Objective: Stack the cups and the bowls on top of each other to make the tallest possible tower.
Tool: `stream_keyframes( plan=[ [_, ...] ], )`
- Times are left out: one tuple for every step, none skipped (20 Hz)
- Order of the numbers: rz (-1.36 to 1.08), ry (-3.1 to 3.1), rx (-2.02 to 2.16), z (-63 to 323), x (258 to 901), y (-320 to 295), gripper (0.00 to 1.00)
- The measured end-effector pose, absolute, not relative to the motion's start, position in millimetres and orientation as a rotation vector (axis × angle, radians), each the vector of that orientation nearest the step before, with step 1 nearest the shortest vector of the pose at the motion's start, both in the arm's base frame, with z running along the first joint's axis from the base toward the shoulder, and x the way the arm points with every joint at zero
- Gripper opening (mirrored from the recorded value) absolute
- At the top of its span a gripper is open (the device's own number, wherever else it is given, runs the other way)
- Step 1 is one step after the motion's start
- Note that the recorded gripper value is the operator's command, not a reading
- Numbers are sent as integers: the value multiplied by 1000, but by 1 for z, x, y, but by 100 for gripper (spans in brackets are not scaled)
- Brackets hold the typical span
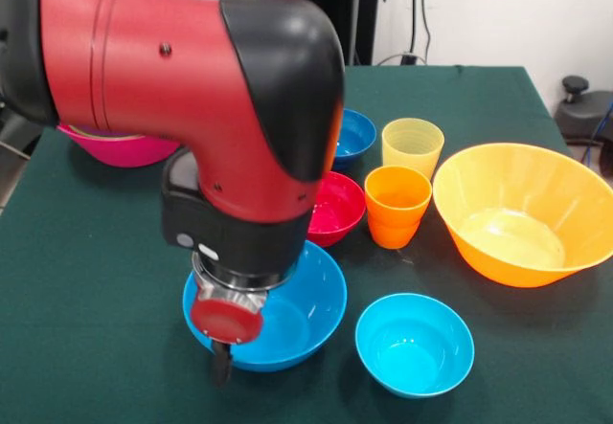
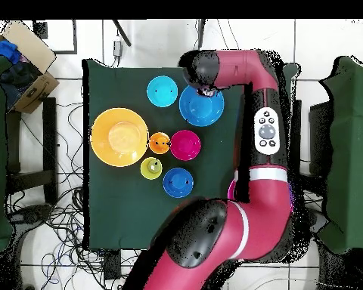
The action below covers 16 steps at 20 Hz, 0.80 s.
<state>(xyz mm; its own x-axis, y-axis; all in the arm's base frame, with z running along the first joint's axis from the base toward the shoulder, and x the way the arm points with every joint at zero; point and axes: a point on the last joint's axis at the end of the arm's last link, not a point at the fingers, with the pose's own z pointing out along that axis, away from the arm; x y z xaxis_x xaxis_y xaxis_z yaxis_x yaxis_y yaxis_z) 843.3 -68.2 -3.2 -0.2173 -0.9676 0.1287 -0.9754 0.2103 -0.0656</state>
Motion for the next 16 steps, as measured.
stream_keyframes(
  plan=[
    [187,-2394,1915,-9,842,-67,100],
    [168,-2391,1902,-14,840,-66,100],
    [155,-2390,1893,-19,839,-66,100],
    [144,-2391,1885,-24,838,-66,100],
    [133,-2396,1879,-32,837,-67,100],
    [126,-2398,1876,-36,836,-68,100],
    [122,-2399,1876,-38,835,-69,100],
    [118,-2400,1875,-41,835,-69,100],
    [104,-2404,1872,-46,833,-72,100],
    [91,-2409,1867,-52,831,-75,100],
    [81,-2412,1863,-56,829,-77,100],
    [67,-2418,1856,-61,827,-80,100],
    [52,-2437,1845,-62,827,-86,100],
    [46,-2448,1839,-61,827,-88,100],
    [42,-2454,1836,-61,827,-90,100],
    [33,-2468,1826,-61,828,-94,100]
  ],
)
